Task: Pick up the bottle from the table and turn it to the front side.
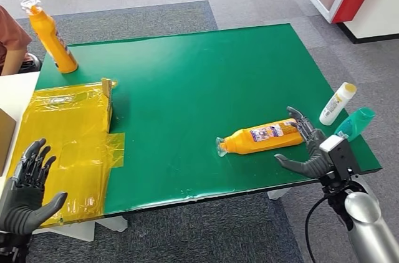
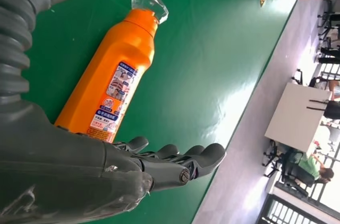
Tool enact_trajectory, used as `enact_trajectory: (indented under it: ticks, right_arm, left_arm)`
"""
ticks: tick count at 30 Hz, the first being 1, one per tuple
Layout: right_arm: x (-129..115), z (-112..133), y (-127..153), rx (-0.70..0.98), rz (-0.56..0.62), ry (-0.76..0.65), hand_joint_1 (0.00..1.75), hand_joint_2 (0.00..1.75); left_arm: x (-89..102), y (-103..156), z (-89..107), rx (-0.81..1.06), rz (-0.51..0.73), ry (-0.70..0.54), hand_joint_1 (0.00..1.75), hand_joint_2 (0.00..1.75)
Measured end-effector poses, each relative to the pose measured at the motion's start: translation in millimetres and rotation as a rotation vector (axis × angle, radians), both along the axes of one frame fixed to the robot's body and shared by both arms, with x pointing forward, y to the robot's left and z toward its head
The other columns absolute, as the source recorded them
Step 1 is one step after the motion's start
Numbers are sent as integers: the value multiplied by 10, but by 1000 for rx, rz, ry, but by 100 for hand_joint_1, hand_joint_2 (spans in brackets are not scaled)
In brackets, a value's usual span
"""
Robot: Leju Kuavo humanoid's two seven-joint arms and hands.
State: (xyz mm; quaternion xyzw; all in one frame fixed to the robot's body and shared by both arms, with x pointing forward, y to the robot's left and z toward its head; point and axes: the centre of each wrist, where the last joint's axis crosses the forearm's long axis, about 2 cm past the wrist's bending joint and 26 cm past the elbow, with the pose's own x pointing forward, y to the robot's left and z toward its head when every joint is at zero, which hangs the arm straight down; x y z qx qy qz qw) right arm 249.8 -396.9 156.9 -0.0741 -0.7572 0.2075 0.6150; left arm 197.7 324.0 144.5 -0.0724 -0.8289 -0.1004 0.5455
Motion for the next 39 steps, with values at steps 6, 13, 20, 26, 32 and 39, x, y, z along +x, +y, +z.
enact_trajectory:
  ticks: [6, 13, 20, 26, 32, 39]
  right_arm:
    - [-33, 78, 30, -662, -271, -91, 0, 175]
    - [37, 85, 255, -924, -318, -91, 0, 175]
    - [129, 67, 439, -1056, -308, -96, 0, 175]
    - [216, 31, 533, -1142, -302, -77, 0, 175]
    - [322, -39, 544, -1186, -298, -27, 0, 175]
    - [420, -173, 416, -1256, -357, 65, 0, 175]
  left_arm:
    - [-61, -43, -23, 6, 4, 11, 0, 175]
    - [-79, -74, -19, -5, -7, 20, 0, 175]
    - [-51, -111, 4, -10, -23, 22, 0, 175]
    - [-25, -147, 22, -28, -21, 15, 0, 175]
    - [0, -178, 40, -40, -29, 12, 0, 175]
    - [32, -184, 68, -38, -29, 4, 0, 175]
